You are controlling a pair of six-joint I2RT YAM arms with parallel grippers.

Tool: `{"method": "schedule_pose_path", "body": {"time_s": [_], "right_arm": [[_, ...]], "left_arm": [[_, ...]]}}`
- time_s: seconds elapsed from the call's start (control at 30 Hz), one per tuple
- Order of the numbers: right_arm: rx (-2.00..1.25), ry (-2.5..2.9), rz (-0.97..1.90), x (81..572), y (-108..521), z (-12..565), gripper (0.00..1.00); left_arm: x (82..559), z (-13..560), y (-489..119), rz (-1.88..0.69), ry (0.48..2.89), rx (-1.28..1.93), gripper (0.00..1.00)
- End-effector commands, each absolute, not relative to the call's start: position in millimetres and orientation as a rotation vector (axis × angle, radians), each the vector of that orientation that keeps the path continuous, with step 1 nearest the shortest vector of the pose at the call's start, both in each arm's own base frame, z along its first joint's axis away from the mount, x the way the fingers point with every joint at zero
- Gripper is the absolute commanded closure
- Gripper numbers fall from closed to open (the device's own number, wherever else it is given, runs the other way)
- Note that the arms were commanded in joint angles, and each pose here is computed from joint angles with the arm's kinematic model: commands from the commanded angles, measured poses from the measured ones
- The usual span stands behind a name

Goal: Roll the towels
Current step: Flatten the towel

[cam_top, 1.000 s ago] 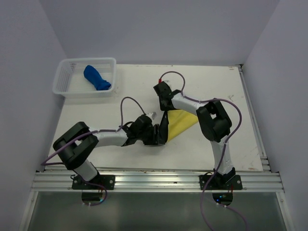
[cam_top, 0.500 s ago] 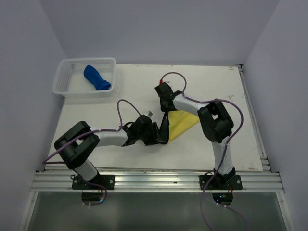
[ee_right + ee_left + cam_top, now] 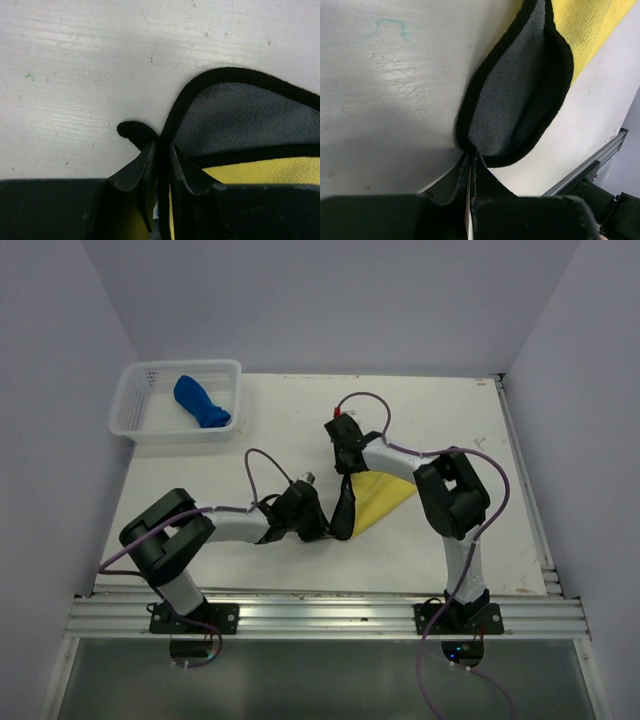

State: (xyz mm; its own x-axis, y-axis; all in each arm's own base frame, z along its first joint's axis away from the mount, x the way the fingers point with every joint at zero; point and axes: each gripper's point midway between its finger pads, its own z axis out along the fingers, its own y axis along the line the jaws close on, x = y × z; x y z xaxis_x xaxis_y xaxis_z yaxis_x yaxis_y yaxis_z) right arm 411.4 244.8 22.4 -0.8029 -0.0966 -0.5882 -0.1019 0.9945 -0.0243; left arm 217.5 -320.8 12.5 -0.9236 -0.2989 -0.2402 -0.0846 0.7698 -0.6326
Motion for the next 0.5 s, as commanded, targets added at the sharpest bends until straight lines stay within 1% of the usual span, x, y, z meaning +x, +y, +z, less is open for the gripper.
{"method": "schedule_pose_path", "body": {"time_s": [0.0,0.1,0.17,0.2,0.27,0.33,0.47], "right_arm": [[-0.122,2.492,0.038,405,239,47,0.8],[-0.128,2.469,0.038,405,238,65,0.76],[-0.129,2.448,0.06,406,240,80,0.7],[-0.134,2.447,0.081,405,241,84,0.65],[-0.133,2.438,0.112,404,245,93,0.59],[-0.141,2.431,0.162,404,251,99,0.58],[-0.188,2.439,0.21,408,264,95,0.61]], "left_arm": [[201,-24,-278,-0.638,2.73,-0.278,1.0],[208,-17,-264,-0.561,2.689,-0.279,1.0],[211,-7,-258,-0.543,2.649,-0.276,1.0],[214,-6,-249,-0.496,2.626,-0.263,1.0],[219,0,-241,-0.455,2.594,-0.267,1.0],[219,-4,-235,-0.44,2.598,-0.265,1.0],[217,-5,-238,-0.501,2.592,-0.259,1.0]]}}
